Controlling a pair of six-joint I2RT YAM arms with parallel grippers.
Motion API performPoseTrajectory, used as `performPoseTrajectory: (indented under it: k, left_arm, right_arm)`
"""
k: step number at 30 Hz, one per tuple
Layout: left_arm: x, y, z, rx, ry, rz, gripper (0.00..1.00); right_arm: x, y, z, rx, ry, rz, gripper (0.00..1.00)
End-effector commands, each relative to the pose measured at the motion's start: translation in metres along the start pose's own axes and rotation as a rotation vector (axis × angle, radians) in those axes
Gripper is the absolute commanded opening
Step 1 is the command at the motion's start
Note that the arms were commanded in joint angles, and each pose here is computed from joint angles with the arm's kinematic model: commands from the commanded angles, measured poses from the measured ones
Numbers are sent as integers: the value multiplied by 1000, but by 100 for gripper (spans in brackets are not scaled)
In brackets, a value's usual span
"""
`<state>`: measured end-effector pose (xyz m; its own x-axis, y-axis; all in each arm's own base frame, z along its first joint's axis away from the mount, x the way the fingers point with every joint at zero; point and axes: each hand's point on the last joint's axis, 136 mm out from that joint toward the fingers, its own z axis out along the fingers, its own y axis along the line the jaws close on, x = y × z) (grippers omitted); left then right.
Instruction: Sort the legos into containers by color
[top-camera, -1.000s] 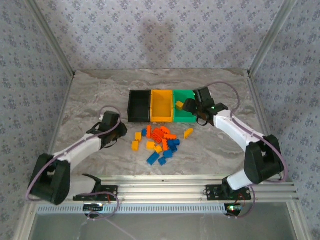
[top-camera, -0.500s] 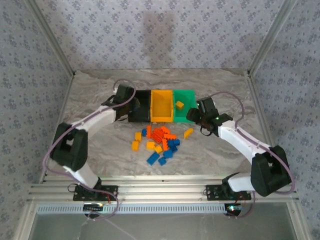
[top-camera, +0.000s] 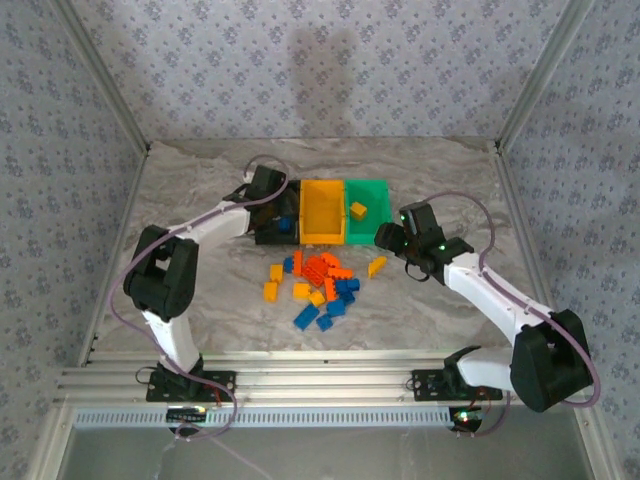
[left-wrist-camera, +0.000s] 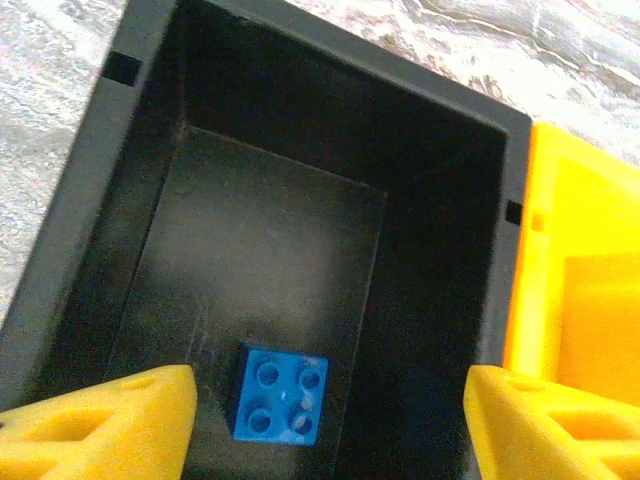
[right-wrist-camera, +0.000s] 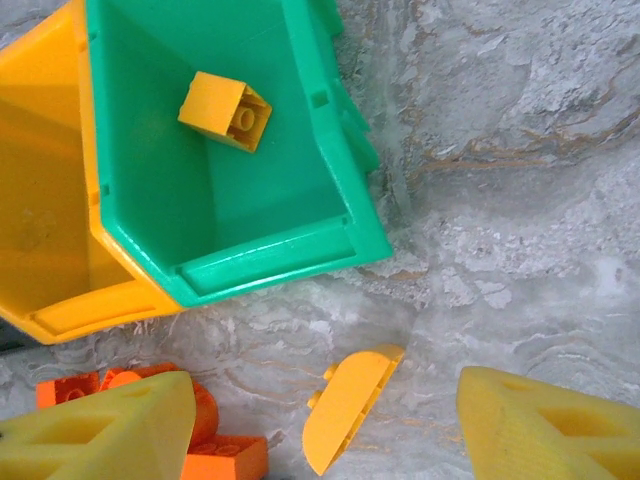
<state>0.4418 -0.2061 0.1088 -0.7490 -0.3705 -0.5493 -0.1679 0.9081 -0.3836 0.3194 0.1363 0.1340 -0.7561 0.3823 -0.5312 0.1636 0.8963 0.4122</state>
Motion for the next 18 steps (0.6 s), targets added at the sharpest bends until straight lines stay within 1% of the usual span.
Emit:
performPoseTrajectory:
  k: [1, 2, 3, 5, 6, 8, 11, 12, 13, 15, 18]
  left_arm:
    - [-18, -29, -48, 119, -76, -6, 76]
    - [-16, -33, -58, 147, -83, -7, 78]
    - [-12, -35, -68, 176, -84, -8, 87]
    - [-2, -38, -87, 229, -87, -8, 96]
    - [4, -38, -96, 249, -87, -4, 99]
    - [17, -33, -113, 271, -85, 10, 99]
    - [41, -17, -132, 285, -85, 31, 100]
    - [48, -8, -138, 282, -86, 33, 100]
    - [55, 0, -142, 276, -86, 31, 99]
    - [67, 20, -149, 260, -88, 21, 100]
    - [80, 44, -157, 231, -94, 4, 100]
  right_arm:
    - [21, 6, -3, -29, 64, -31, 73]
    - [27, 9, -3, -34, 77, -50, 73]
    - [34, 13, -2, -42, 91, -73, 73]
    - [46, 20, 1, -53, 116, -119, 74]
    - [51, 23, 3, -57, 128, -138, 74]
    - [61, 35, 9, -86, 147, -184, 74]
    - [70, 64, 18, -146, 165, -260, 74]
    - [74, 75, 22, -162, 177, -332, 73]
    - [77, 84, 25, -173, 188, -367, 73]
    - [83, 95, 39, -155, 216, -426, 72]
    - [88, 102, 59, -136, 237, -464, 70]
